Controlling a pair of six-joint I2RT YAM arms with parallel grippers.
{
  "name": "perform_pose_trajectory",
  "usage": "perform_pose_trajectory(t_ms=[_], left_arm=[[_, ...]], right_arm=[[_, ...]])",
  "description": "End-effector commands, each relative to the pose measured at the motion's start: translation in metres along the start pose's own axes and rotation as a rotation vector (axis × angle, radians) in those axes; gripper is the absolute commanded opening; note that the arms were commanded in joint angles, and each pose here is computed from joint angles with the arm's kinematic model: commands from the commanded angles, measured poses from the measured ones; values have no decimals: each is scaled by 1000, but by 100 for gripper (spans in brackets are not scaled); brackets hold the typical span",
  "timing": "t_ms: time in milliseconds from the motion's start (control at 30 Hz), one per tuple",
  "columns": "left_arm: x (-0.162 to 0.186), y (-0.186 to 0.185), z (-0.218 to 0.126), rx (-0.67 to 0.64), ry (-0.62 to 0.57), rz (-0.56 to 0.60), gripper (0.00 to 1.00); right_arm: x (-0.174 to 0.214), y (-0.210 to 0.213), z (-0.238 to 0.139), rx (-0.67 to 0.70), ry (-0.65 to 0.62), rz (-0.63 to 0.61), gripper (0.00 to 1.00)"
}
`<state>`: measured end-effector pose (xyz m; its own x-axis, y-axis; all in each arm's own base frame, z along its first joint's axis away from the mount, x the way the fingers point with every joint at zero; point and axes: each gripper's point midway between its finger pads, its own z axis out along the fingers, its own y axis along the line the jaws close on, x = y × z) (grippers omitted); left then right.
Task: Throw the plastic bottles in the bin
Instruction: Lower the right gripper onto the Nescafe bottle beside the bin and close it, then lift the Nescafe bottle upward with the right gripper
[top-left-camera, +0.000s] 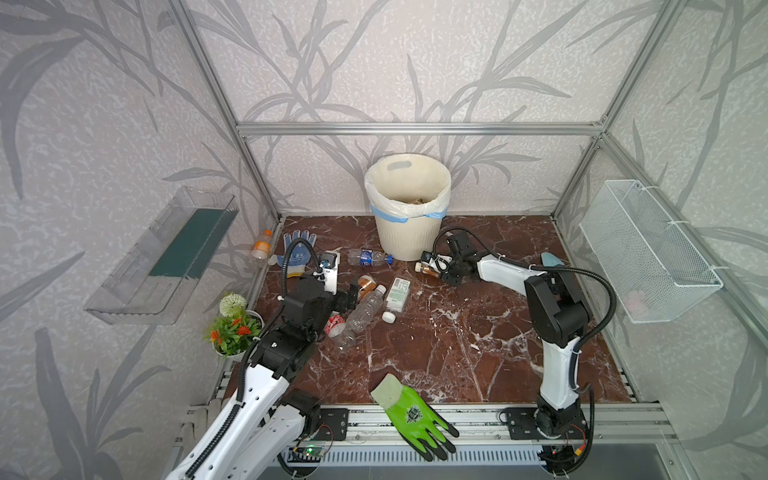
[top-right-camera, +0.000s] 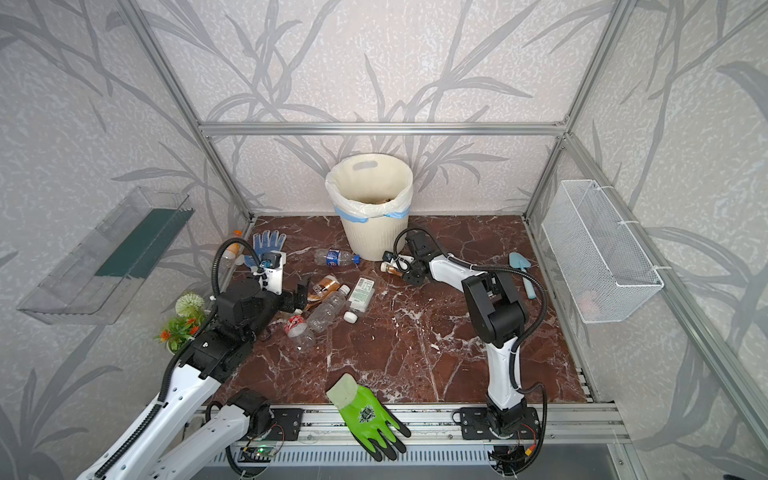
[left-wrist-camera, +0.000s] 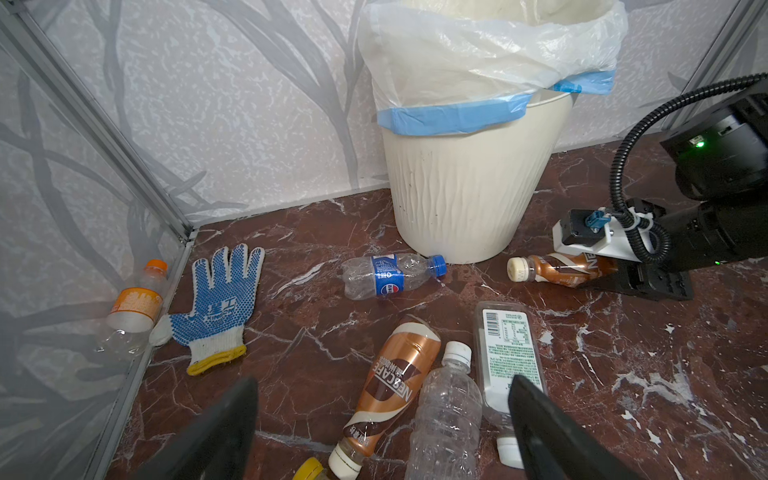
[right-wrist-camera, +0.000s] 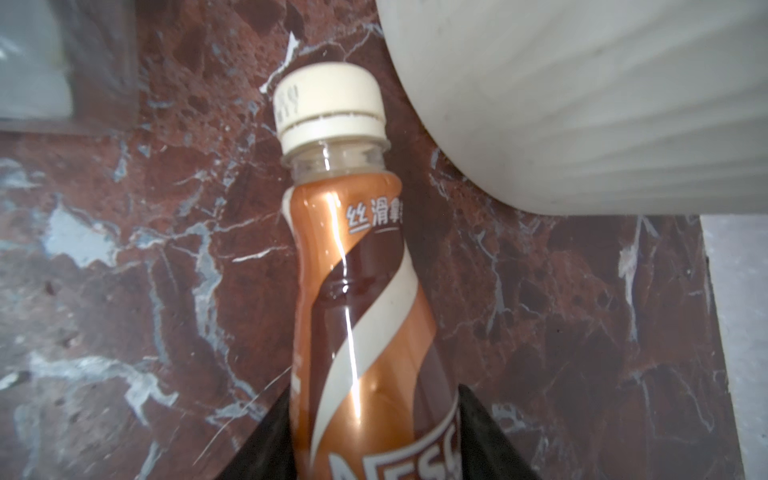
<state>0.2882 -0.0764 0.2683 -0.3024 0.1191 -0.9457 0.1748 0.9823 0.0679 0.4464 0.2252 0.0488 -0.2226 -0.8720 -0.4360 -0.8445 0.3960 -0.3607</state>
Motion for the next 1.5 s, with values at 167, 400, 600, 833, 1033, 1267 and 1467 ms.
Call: perform_pose_trajectory(t_ms=[167, 400, 600, 833, 1033, 1267, 1467], left_arm=[[-11, -5, 4, 32, -16, -35, 92], [-8, -8, 12, 48, -2, -49, 92], [-4, -9, 20, 49, 15, -64, 90], [1, -9, 30, 42, 39, -90, 90], [0, -6, 27, 29, 29, -87, 89], [-7, -4, 19, 30, -4, -93, 89], [-11, -3, 7, 35, -19, -100, 90]], right_arm=[[-42, 6, -85, 65, -360, 304, 47], [-55, 17, -172, 137, -568, 384, 48], [-74, 14, -302, 268, -864, 400, 49], [-82, 14, -449, 471, -1249, 333, 50], [-123, -5, -517, 474, -1508, 302, 50], [-252, -109, -420, 207, -1274, 520, 54], [-257, -154, -340, 208, -1149, 664, 98]])
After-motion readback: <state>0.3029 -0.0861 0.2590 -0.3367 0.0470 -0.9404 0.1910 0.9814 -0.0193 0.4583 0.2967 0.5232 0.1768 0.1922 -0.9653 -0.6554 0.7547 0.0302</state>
